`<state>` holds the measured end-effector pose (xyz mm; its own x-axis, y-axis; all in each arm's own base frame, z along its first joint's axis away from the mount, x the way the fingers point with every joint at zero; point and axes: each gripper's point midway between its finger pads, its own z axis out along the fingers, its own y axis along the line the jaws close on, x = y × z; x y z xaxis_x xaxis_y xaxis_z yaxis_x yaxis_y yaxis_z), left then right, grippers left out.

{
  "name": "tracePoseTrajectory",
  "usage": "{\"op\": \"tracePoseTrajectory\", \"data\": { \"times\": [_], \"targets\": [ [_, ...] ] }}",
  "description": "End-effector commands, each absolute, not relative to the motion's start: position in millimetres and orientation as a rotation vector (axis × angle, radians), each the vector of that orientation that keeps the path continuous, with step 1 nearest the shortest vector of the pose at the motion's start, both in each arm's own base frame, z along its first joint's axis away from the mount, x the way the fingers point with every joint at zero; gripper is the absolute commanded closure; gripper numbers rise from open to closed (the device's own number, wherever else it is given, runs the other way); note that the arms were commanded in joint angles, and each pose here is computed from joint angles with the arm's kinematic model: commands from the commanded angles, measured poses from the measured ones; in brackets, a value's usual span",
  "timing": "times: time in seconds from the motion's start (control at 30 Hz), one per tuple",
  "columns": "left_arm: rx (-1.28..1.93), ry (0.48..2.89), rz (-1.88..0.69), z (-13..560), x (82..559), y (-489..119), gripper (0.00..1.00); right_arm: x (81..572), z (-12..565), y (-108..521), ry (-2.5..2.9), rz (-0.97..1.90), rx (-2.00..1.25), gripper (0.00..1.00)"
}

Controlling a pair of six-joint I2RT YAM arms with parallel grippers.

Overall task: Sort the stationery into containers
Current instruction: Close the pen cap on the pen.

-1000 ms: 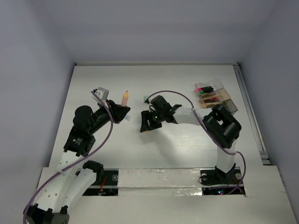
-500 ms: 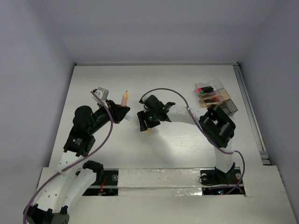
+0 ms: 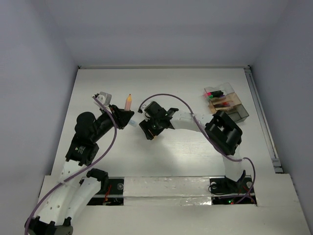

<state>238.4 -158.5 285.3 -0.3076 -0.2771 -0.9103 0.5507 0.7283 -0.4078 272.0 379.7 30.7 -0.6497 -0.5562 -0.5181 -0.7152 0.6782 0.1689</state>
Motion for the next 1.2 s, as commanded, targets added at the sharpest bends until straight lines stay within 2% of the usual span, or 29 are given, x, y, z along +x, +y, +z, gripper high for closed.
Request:
{"op": "tracePoseTrajectory", "data": {
  "times": [0.0,0.37,0.4,0.47,0.53,0.57,0.67,0.83,1.17],
  "targets": [
    [0.225,1.619,-0.806,308.5,240.8,-153.0,1.0,277.7,22.3,377.6,2.463,0.418,-1.04,0.36],
    [0.222,1.625,-0.801,306.7,240.9,-152.2,1.0,281.2,8.8,363.1,2.508,0.207,-0.996,0.56],
    [0.222,1.625,-0.801,306.7,240.9,-152.2,1.0,281.7,8.8,361.4,2.511,0.196,-0.985,0.65],
    [0.222,1.624,-0.803,307.1,240.7,-152.5,1.0,282.1,9.7,358.7,2.516,0.179,-0.975,0.7],
    [0.221,1.625,-0.807,306.5,240.4,-152.7,1.0,283.7,9.8,353.7,2.525,0.145,-0.934,0.86],
    [0.222,1.625,-0.808,306.1,240.3,-153.0,1.0,284.5,13.8,353.2,2.519,0.147,-0.913,0.9],
    [0.224,1.631,-0.82,303.6,239.7,-154.5,1.0,286.3,27.3,352.5,2.499,0.168,-0.835,0.93],
    [0.214,1.662,-0.805,294.6,243.3,-153.4,1.0,303.1,103.4,357.1,2.335,0.304,-0.616,1.0],
    [0.255,1.682,-0.832,287.4,243.6,-160.4,1.0,336.1,295.1,372.4,1.839,0.704,-0.225,1.0]
  ]
}}
